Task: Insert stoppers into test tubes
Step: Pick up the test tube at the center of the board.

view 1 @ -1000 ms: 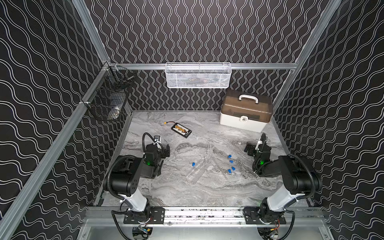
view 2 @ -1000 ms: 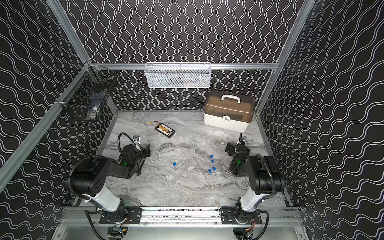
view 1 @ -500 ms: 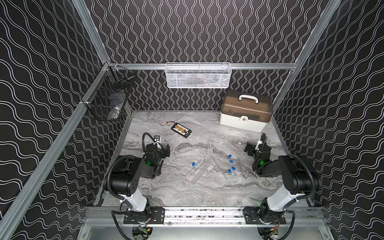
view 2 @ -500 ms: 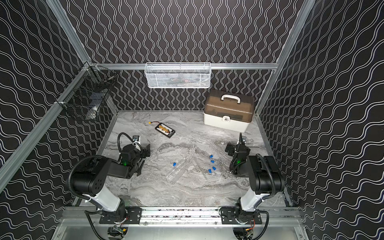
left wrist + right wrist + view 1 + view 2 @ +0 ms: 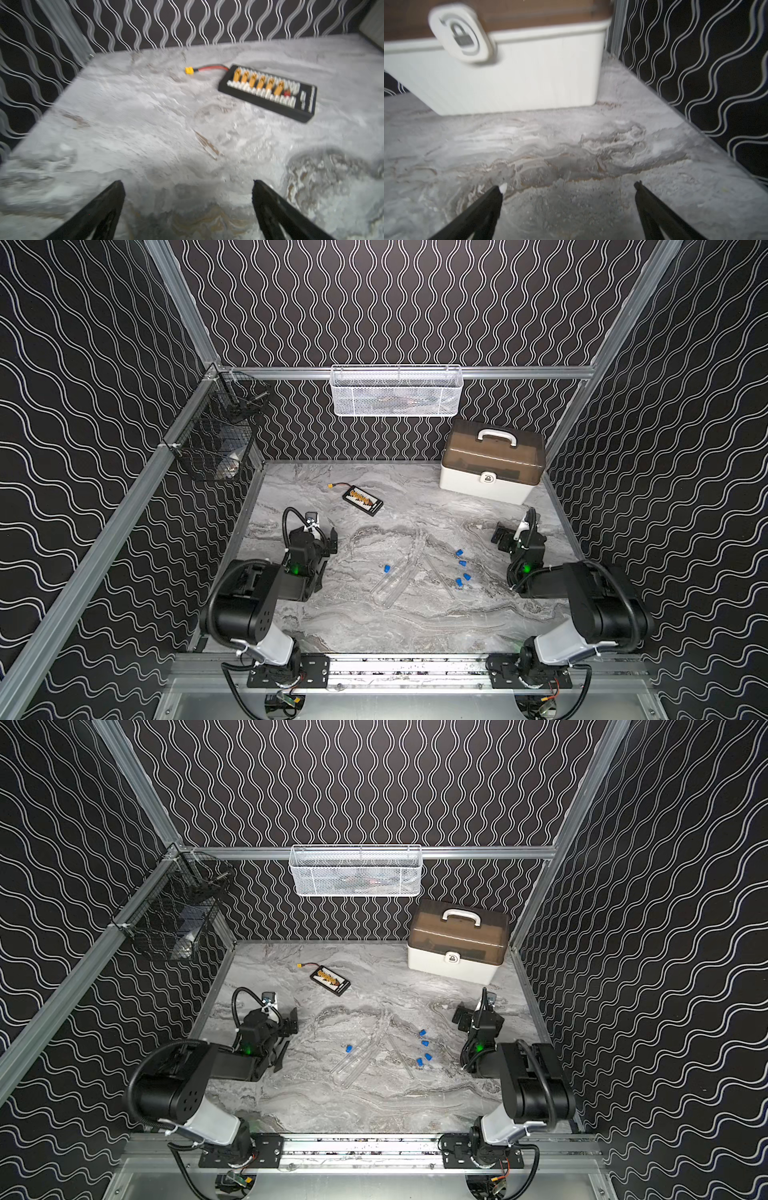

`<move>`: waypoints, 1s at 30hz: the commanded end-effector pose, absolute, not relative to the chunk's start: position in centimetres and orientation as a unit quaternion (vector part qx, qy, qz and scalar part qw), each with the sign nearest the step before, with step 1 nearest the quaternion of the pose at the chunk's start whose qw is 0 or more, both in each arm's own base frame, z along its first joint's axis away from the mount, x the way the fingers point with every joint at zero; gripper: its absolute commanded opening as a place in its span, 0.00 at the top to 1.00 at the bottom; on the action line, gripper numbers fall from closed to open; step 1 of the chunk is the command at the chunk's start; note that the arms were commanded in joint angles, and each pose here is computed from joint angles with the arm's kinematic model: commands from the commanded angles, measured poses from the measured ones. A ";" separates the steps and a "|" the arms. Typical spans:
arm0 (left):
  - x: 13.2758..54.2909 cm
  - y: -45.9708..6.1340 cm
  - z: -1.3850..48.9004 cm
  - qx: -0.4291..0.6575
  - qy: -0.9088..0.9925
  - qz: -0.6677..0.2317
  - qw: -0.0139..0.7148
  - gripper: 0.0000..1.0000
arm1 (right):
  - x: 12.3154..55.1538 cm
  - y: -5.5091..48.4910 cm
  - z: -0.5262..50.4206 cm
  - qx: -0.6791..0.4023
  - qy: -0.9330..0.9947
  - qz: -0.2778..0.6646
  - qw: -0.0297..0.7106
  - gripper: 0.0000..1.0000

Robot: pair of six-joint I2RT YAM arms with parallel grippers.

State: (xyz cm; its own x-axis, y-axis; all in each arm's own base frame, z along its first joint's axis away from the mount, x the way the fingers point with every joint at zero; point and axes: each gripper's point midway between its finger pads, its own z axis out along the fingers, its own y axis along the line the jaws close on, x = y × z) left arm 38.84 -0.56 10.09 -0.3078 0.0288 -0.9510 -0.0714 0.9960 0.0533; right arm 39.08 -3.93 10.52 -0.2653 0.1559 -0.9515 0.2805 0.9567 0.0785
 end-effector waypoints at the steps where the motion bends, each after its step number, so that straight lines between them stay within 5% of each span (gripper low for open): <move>1: 38.9 0.0 12.8 -0.022 0.800 0.086 0.594 0.01 | 39.2 -3.8 11.9 0.134 0.801 -0.075 0.579 0.01; 8: 40.2 -3.8 16.7 -0.042 0.826 -0.040 0.561 0.01 | 39.2 -1.9 15.0 0.168 0.806 -0.025 0.568 0.01; 16: 39.8 -9.0 17.6 -0.021 0.856 -0.178 0.485 0.04 | 37.9 1.3 14.8 0.203 0.864 0.080 0.454 0.01; 30: 33.0 -17.5 17.1 0.099 0.928 -0.154 0.324 0.16 | 33.7 7.6 13.2 0.136 0.912 0.153 0.355 0.01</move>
State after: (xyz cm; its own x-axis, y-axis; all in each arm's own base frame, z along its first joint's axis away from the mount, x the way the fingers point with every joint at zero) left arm 35.43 -17.95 19.23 -0.6820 0.0184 -0.7311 0.3126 0.9111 -0.2687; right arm 34.96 7.09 14.00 -0.6709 0.3419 -0.6580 0.1220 0.9262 0.3568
